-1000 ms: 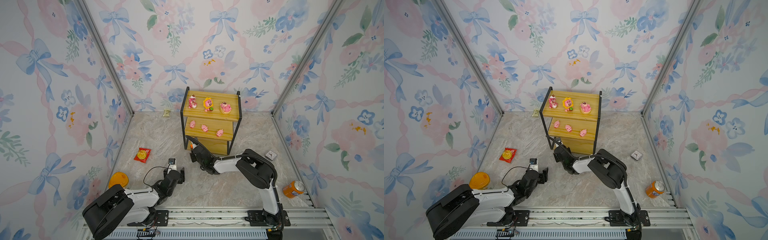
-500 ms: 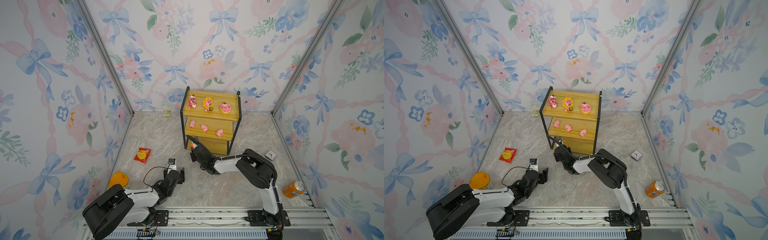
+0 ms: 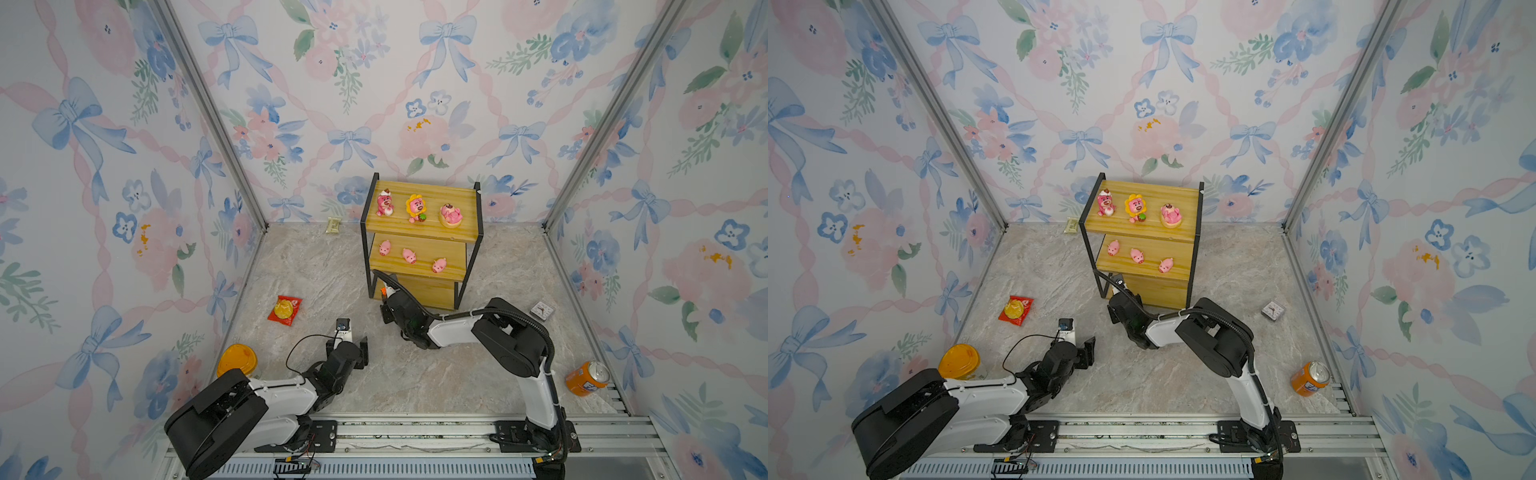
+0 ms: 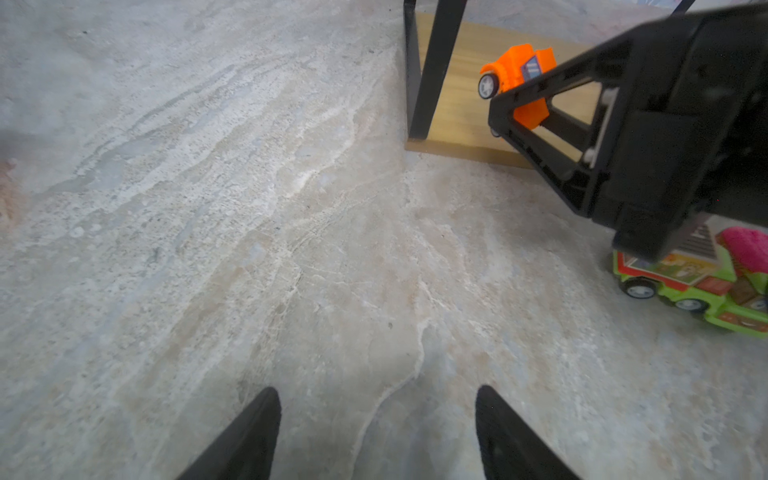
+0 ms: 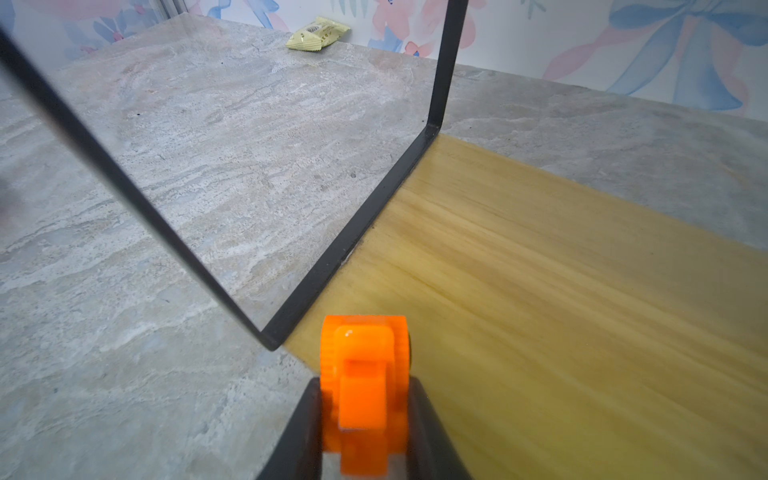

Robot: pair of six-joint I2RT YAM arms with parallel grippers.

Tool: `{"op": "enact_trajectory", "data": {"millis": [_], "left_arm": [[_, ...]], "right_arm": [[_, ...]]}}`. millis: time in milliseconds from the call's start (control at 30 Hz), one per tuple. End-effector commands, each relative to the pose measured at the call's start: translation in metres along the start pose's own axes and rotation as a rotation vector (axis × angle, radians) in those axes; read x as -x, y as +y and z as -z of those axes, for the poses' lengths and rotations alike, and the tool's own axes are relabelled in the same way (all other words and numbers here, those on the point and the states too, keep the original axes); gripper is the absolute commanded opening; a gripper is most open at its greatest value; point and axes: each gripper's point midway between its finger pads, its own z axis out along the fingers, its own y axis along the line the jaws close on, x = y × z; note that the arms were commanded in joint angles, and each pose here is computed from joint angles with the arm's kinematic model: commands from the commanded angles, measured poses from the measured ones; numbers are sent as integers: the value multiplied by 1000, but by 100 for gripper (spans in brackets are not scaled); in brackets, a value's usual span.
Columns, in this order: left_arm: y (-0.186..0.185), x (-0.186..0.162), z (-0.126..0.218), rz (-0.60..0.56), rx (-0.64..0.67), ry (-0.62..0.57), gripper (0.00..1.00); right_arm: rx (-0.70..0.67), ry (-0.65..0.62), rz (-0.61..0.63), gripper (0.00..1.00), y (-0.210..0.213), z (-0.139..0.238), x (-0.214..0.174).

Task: Place and organize the plastic toys onto the shelf

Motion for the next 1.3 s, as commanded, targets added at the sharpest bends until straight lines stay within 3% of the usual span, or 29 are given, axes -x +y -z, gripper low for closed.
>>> {"op": "enact_trajectory", "data": {"millis": [0,567,1267], "left_arm": [[2,2,2,7,-6,-13,75],[0,1,1,-2,-16,-10,75],[-2,2,1,-1,-27,-14,75]], "right_arm": [[-35,-85,-93,23,-16,2,29],[-53,-167,-134,22,-17,-12,27],[-102,-157,-186,24,-22,-24,13]]}}
